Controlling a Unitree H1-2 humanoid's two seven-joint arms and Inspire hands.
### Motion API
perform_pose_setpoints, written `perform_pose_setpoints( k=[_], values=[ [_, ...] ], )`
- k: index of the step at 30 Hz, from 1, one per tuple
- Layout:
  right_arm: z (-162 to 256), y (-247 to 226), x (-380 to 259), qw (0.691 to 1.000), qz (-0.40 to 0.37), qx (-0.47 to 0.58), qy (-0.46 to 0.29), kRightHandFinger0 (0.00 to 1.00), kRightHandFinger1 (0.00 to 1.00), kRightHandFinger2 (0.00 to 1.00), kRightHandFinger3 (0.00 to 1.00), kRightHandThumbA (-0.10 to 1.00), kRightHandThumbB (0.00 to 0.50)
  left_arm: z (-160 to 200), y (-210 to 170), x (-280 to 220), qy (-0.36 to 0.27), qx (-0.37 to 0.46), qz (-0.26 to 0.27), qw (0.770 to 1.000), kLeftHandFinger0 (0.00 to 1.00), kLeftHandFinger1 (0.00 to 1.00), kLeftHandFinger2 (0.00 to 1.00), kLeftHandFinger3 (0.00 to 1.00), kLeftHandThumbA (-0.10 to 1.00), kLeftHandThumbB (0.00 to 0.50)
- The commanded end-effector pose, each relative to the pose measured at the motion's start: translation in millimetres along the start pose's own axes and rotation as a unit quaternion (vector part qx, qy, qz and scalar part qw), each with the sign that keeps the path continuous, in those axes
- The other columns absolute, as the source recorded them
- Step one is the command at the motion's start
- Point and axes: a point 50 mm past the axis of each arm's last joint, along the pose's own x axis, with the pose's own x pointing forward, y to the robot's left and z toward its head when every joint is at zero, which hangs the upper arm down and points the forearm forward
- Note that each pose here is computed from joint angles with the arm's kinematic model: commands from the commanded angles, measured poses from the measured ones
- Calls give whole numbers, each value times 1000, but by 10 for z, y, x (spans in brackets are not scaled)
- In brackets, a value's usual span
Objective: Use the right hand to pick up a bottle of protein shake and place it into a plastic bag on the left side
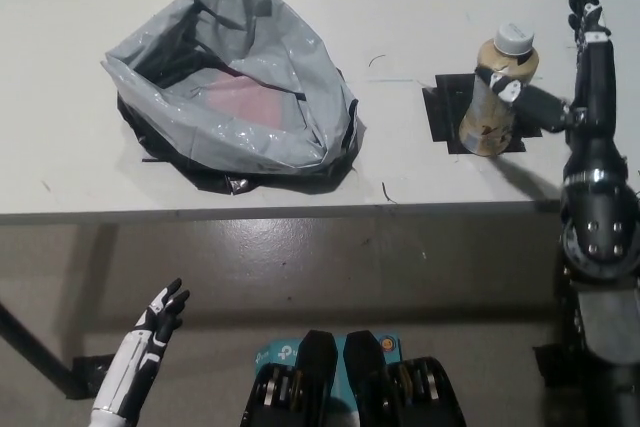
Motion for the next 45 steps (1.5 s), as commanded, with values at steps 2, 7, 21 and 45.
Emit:
perform_pose_setpoints(
  k=[2,7,21,45],
  values=[
    [167,-127,430,999,-32,1,2,1000,1000,1000,1000,1000,383,84,35,22,-32,12,0,999,1000,1000,1000,1000,1000,251],
    [71,-161,528,999,-33,4,13,1000,1000,1000,1000,1000,404,79,35,21,-36,2,-6,999,1000,1000,1000,1000,1000,241],
    [-220,42,419,991,88,95,38,1000,1000,1000,1000,955,500,132,42,61,-44,5,-13,999,1000,1000,1000,1000,1000,249],
    [-246,69,382,981,101,160,45,1000,1000,1000,1000,878,490,145,54,92,-45,-2,-15,999,1000,1000,1000,1000,1000,253]
  ],
)
